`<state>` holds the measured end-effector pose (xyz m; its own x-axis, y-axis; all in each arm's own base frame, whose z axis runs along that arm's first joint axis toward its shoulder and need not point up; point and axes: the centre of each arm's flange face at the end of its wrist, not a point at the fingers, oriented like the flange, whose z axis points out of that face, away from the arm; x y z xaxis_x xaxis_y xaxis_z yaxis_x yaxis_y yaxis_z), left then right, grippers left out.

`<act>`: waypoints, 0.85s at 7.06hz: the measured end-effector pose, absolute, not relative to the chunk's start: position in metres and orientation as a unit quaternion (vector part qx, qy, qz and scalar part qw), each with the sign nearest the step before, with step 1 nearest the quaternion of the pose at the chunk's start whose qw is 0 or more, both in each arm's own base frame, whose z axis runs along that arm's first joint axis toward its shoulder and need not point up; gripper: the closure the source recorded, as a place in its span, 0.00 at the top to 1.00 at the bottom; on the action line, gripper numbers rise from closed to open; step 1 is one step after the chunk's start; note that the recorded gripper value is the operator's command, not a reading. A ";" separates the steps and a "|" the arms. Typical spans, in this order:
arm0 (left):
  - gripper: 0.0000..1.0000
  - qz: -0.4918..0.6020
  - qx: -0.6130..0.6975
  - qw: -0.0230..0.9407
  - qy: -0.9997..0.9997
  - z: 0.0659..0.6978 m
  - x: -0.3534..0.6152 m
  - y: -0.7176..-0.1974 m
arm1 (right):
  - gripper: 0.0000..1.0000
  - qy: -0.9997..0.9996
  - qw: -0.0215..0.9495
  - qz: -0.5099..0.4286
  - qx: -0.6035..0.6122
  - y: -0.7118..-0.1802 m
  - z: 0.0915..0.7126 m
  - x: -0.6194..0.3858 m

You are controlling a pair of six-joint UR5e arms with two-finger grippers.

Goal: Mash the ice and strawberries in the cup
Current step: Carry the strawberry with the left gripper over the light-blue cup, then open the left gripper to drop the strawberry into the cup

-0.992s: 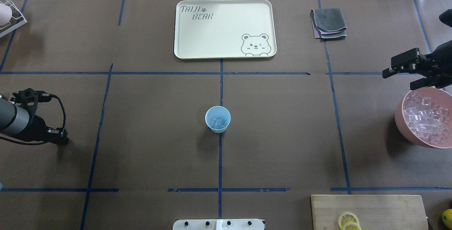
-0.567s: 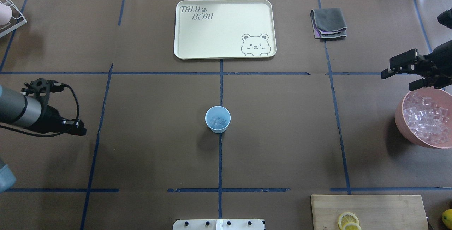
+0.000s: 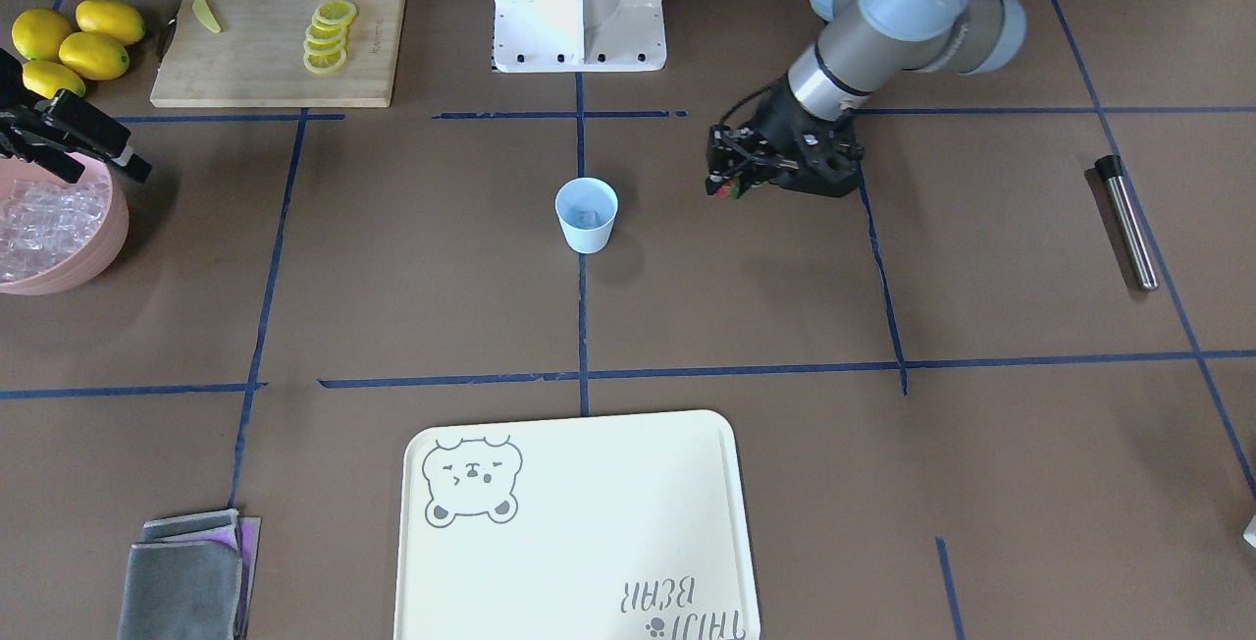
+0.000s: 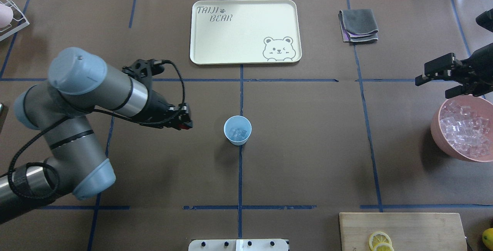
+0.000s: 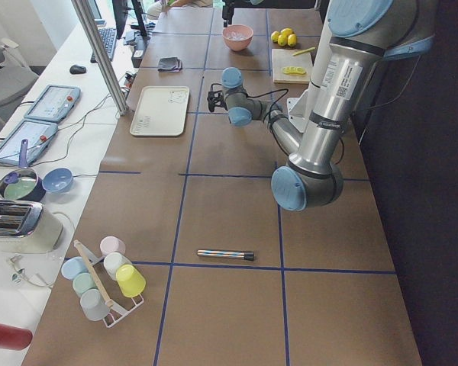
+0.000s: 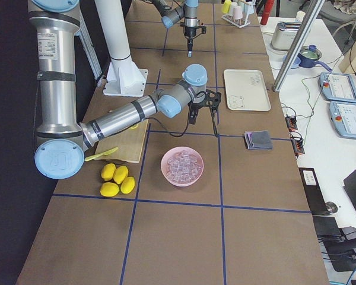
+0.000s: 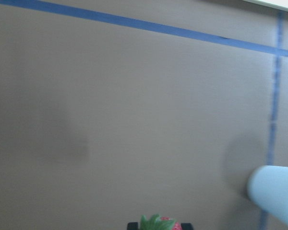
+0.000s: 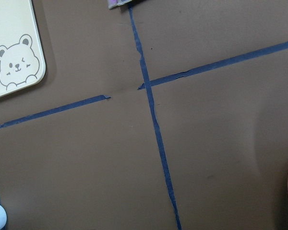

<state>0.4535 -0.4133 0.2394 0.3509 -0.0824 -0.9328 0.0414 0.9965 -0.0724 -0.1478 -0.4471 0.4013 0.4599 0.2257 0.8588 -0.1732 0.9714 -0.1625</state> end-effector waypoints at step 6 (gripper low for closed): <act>0.09 -0.060 -0.007 0.811 0.582 0.168 0.526 -0.397 | 1.00 -0.508 0.853 0.116 -0.025 -0.449 0.399 -0.149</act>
<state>0.5261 -0.3969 0.1677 0.3146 -0.1045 -0.9435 0.0886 0.9928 -0.0805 -0.1487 -0.4491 0.3991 0.4575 0.2224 0.8609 -0.1726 0.9720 -0.1594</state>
